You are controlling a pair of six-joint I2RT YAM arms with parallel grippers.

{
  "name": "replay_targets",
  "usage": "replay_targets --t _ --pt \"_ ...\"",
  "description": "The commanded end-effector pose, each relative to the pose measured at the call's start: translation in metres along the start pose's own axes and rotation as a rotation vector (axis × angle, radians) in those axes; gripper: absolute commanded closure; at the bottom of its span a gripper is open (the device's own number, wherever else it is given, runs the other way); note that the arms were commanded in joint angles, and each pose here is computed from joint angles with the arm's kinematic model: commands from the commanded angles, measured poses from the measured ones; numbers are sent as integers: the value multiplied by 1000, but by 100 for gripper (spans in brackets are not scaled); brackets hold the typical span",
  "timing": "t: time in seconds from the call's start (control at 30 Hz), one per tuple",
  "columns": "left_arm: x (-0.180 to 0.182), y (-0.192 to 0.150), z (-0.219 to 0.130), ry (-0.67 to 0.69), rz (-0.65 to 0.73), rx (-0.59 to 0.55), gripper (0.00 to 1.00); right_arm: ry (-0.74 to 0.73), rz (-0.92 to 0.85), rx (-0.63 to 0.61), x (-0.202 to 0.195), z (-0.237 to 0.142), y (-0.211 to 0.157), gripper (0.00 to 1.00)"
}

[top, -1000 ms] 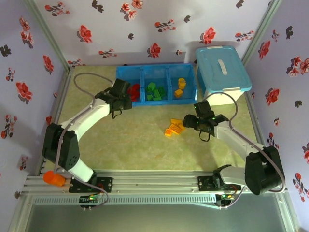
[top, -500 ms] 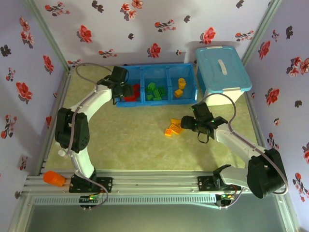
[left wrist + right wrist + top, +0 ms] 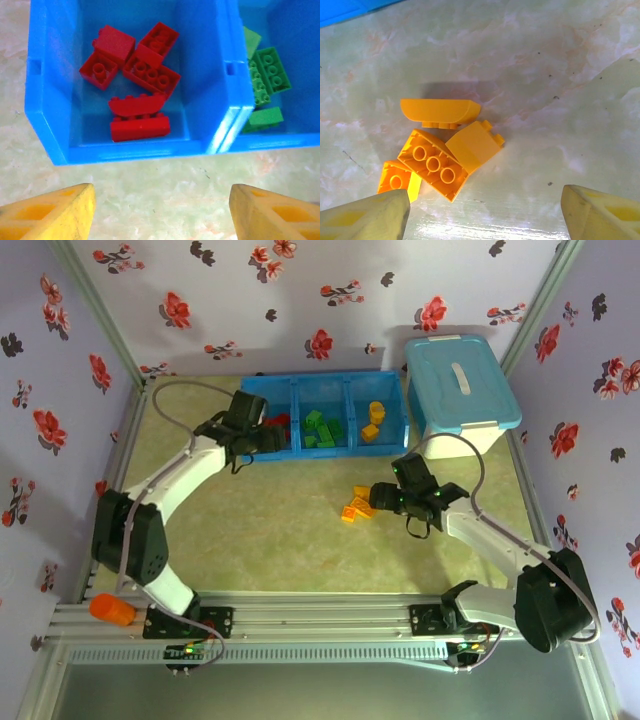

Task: Sort the legos into containers by color
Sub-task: Place the lego in the container, then pick up the lego from the center of the table.

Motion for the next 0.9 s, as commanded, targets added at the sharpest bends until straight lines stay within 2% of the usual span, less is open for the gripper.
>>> replay_targets --t 0.0,0.13,0.33,0.73,0.87 --pt "-3 -7 -19 -57 1 -39 29 -32 -33 34 -2 5 -6 21" --pt "0 -25 -35 -96 8 -52 30 -52 -56 65 0 13 -3 25" --pt "9 -48 -52 -121 13 -55 30 -96 -99 145 2 35 -1 36" --pt "35 -77 -59 -89 3 -39 30 -134 -150 251 9 64 8 41" --pt "39 -81 -58 -81 5 -34 30 -162 -150 273 6 70 6 47"
Point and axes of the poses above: each hand's point on the last joint's axis, 136 mm out from that joint toward the fingers, its own z axis out along the fingers, its own x axis along the line the jaws close on, y = z × x, the point moved 7 cm from there along -z, back along the fingers, and after that the axes turned 10 degrees about -z, right-handed, at the moved point
